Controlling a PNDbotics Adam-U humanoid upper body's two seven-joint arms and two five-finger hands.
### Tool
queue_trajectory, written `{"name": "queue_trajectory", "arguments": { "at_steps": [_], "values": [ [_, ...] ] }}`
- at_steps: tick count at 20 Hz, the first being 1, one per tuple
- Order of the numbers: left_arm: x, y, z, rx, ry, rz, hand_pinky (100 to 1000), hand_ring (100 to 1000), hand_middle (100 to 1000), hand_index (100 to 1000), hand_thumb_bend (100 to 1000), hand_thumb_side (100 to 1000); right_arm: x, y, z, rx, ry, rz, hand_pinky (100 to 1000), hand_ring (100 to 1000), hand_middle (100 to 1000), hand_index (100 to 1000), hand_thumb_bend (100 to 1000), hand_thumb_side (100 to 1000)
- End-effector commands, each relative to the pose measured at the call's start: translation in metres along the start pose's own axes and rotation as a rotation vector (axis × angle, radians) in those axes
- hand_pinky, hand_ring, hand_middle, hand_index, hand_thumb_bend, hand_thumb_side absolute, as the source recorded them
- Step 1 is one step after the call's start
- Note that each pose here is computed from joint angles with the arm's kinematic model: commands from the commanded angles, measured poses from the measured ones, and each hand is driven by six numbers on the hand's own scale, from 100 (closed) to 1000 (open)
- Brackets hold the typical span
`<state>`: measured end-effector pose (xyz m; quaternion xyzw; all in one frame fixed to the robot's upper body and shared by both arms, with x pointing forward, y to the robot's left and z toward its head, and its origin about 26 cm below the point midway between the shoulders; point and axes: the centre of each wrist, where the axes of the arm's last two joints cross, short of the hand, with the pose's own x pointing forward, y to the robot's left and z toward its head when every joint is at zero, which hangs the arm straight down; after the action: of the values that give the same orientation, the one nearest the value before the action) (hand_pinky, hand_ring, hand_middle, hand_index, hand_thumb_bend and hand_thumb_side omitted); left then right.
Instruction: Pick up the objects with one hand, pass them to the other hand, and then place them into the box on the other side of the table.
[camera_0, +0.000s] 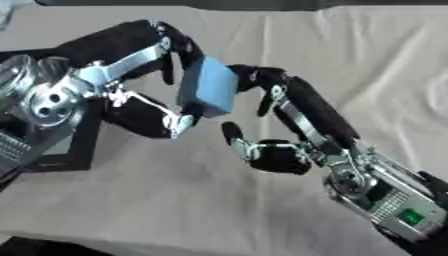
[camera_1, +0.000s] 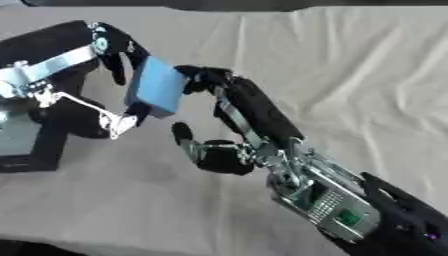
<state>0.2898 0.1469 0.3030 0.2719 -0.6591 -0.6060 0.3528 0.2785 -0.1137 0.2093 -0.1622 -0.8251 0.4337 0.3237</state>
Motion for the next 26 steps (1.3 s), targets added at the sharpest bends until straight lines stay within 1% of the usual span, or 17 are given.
{"name": "queue_trajectory", "arguments": {
  "at_steps": [1,5,6,10,13,14,19,22,26],
  "values": [
    [-0.007,0.012,0.005,0.043,0.034,-0.025,719,552,346,369,143,205,0.004,-0.006,0.001,-0.014,-0.01,0.003,469,753,666,888,175,100],
    [-0.014,0.019,0.009,0.099,0.05,-0.016,713,547,344,368,113,191,0.003,-0.005,0.001,-0.03,-0.002,-0.019,459,750,662,883,115,100],
    [-0.016,0.021,0.011,0.119,0.058,-0.011,711,545,343,368,100,188,0.003,-0.005,0.001,-0.035,0.0,-0.023,458,750,661,882,107,100],
    [-0.029,0.029,0.019,0.215,0.119,0.03,704,537,339,368,100,176,0.002,-0.006,0.002,-0.058,0.009,-0.04,445,743,654,875,100,100],
    [-0.04,0.033,0.026,0.286,0.182,0.062,700,534,338,368,100,172,0.001,-0.006,0.002,-0.086,0.034,-0.08,428,738,648,858,100,105],
    [-0.044,0.034,0.028,0.305,0.203,0.072,699,533,337,367,100,171,0.001,-0.006,0.002,-0.097,0.036,-0.099,418,739,636,842,100,155],
    [-0.061,0.034,0.039,0.397,0.327,0.101,698,533,338,368,100,163,0.001,-0.004,0.004,-0.155,0.04,-0.145,395,732,609,800,100,259],
    [-0.069,0.033,0.045,0.429,0.411,0.104,698,535,339,368,100,164,0.0,-0.005,0.004,-0.184,0.035,-0.165,391,725,600,793,100,276],
    [-0.079,0.03,0.052,0.444,0.517,0.101,700,538,342,371,100,166,-0.001,-0.006,0.004,-0.218,0.028,-0.175,389,716,592,788,100,249]
  ]
}}
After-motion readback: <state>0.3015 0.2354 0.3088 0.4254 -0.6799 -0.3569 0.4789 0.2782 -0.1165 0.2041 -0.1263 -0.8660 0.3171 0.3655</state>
